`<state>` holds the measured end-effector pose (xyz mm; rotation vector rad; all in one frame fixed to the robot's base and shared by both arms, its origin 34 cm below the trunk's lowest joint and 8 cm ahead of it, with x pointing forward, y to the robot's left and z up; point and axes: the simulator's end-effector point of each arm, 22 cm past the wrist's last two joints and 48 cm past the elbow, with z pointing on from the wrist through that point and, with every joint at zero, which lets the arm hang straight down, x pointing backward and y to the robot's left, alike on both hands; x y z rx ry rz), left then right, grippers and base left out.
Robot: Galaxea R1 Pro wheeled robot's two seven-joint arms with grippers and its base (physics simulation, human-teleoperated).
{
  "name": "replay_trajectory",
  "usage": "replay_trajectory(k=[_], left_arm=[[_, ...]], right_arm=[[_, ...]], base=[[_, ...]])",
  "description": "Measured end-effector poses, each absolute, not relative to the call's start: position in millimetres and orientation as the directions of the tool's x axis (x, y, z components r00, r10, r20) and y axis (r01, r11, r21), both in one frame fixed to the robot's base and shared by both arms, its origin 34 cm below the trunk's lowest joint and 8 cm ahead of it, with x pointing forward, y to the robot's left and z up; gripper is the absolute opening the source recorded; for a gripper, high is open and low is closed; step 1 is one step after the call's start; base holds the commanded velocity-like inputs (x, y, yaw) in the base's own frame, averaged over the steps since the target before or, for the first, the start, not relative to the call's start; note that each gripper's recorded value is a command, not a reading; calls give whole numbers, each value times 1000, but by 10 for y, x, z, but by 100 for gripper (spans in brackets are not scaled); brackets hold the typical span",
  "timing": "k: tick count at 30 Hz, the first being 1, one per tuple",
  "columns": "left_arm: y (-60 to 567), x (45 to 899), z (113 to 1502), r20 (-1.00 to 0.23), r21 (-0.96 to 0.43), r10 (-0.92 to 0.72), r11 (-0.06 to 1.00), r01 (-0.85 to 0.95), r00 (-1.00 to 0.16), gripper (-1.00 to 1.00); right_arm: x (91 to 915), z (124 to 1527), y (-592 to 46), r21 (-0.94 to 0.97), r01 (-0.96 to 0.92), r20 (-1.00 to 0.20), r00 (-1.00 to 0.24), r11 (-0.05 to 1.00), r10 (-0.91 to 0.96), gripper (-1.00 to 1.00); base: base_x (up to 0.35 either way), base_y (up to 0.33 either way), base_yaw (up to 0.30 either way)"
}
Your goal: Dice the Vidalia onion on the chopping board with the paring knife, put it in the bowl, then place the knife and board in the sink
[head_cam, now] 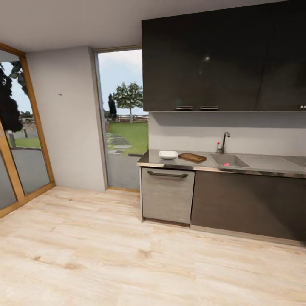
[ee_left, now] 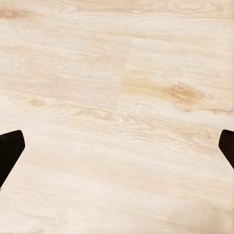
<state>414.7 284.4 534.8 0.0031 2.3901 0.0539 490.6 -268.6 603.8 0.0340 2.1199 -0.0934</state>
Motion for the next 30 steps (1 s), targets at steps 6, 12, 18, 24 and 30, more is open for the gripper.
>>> replay_trajectory(k=[6,12,18,24,30], left_arm=[[2841,4147,5348,-682,41,19,999,-12,-731,100],[2841,4134,5338,-680,40,18,999,-13,-733,100],[2840,4129,5334,-678,40,18,999,-12,-734,100],[2828,4107,5319,-675,39,19,999,-10,-738,100],[2829,4109,5321,-675,38,16,999,-12,-737,100]], right_arm=[[4902,6035,-2679,-53,61,-851,-524,997,-14,100],[4900,6032,-2675,-53,60,-851,-525,997,-14,100],[4902,6035,-2678,-53,61,-851,-524,997,-13,100],[4908,6044,-2675,-53,60,-853,-522,997,-14,100],[4910,6046,-2656,-55,51,-853,-521,997,-20,100]], base=[[317,16,-10],[320,31,-84],[287,98,-245],[276,-27,-263],[258,-86,-110]])
